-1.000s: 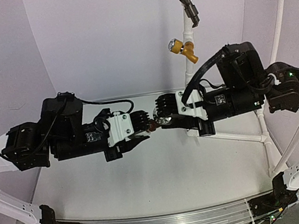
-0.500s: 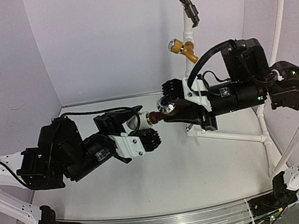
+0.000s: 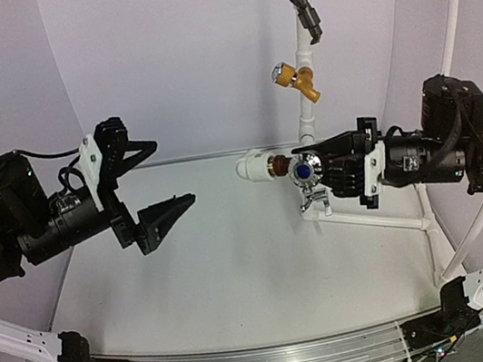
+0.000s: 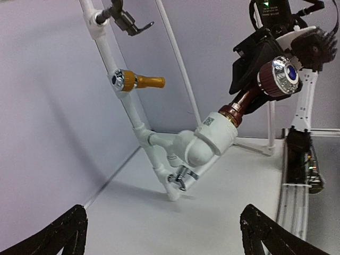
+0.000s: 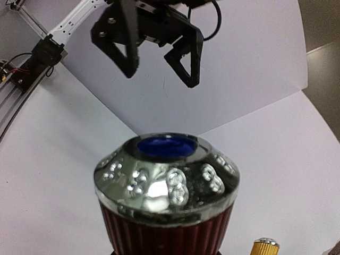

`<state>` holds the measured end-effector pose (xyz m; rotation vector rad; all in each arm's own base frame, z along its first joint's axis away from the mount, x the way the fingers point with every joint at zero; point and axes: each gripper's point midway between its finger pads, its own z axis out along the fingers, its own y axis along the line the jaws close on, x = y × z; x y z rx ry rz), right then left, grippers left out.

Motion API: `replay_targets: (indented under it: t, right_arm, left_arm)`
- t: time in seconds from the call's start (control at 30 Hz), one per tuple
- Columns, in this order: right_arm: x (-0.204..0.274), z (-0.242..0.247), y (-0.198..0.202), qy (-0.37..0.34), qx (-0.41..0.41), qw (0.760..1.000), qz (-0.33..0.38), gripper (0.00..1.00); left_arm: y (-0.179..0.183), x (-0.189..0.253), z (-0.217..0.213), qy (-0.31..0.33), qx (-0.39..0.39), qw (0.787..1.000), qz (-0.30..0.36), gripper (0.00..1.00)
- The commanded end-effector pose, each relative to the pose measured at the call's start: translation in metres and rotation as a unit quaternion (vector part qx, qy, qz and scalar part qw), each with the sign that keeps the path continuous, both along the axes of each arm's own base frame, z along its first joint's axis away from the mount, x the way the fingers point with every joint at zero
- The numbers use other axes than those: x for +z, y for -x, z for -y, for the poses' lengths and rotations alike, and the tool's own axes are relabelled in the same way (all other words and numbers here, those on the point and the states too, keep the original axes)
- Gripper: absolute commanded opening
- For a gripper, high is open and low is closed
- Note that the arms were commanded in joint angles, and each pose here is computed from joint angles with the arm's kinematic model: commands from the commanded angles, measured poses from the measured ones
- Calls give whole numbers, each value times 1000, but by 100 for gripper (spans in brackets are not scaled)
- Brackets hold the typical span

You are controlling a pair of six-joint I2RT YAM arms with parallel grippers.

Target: Install the water faucets

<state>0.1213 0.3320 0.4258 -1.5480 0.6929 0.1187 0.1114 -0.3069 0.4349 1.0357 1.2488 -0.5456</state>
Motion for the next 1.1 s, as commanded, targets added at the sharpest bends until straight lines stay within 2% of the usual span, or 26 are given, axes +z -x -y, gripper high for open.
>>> replay_targets:
  t: [0.0,0.13,0.23,0.37,0.47,0.67,0.8,0.93,1.07]
  right_arm:
    - [30,4,17,-37,47,986,157,0]
    - [26,1,21,-30,61,973,218,0]
    - [23,0,23,-25,67,963,259,0]
    - [14,-2,31,-10,92,943,319,0]
    - [17,-2,37,-20,102,928,358,0]
    - [15,-3,46,-23,121,912,390,0]
    - [15,-8,47,-29,129,913,387,0]
    - [18,-11,48,-43,134,917,373,0]
    - [22,-14,49,-55,137,926,348,0]
  left_arm:
    - [8,-9,1,43,-61,974,-214,100]
    - [29,-5,10,34,-145,945,-292,100]
    - [44,2,20,24,-226,908,-353,100]
    - [55,9,27,18,-319,844,-430,100]
    - [53,8,32,26,-342,820,-459,100]
    - [42,-4,48,13,-335,803,-493,98]
    - [42,-6,57,4,-352,793,-497,90]
    - [39,-3,61,5,-357,797,-487,83]
    - [38,2,62,15,-364,808,-464,69]
